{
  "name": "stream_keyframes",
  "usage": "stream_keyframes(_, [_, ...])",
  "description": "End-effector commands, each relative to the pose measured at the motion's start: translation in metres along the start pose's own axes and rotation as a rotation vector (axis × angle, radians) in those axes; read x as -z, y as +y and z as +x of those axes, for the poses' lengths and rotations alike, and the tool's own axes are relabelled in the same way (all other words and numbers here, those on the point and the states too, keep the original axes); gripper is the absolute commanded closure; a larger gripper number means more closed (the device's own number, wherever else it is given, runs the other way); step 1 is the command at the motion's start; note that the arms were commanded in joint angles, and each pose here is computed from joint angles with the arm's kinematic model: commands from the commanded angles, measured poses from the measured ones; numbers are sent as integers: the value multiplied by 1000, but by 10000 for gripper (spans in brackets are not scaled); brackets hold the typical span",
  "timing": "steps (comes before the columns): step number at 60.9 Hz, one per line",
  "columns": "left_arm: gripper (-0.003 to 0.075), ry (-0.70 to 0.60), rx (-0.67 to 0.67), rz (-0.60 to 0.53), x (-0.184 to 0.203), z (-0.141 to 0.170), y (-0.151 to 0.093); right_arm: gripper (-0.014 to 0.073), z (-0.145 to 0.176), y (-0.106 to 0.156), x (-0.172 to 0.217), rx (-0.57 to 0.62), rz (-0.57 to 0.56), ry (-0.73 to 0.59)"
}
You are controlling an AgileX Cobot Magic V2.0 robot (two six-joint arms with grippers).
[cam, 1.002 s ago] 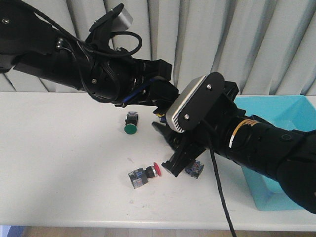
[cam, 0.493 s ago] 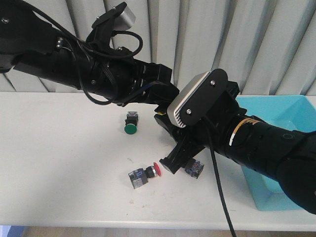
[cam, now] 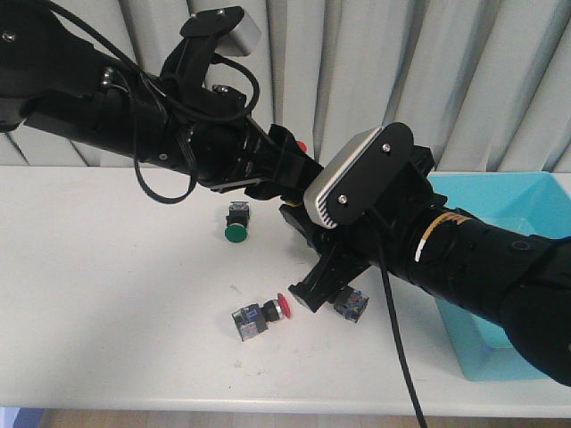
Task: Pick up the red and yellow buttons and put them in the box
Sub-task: 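Bring the red button to the right gripper and grasp it there, then carry the red button with the right gripper into the blue box and release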
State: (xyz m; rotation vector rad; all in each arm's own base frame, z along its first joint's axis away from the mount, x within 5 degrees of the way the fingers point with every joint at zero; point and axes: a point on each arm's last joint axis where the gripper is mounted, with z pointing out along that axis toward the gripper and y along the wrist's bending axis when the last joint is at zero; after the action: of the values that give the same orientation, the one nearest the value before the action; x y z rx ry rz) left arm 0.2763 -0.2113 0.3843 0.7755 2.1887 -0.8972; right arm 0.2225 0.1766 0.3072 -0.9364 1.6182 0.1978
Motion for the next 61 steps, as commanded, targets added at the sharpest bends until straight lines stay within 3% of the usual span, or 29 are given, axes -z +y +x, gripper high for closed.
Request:
stream_keyframes(1, [184, -102, -33, 18, 22, -13, -15, 598, -19, -11, 6, -1, 60, -114])
stream_keyframes(28, [230, -117, -263, -113, 38, -14, -14, 594, -4, -47, 13, -53, 180, -49])
stream_keyframes(42, [286, -227, -400, -281, 70, -23, -17, 591, 4, -75, 26, -142, 293, -42])
stream_keyframes(55, [412, -331, -460, -497, 103, -30, -15, 588, 22, -113, 41, -243, 451, -4])
stream_keyframes(61, [547, -322, -415, -636, 113, -29, -2, 585, 37, -136, 53, -349, 557, 19])
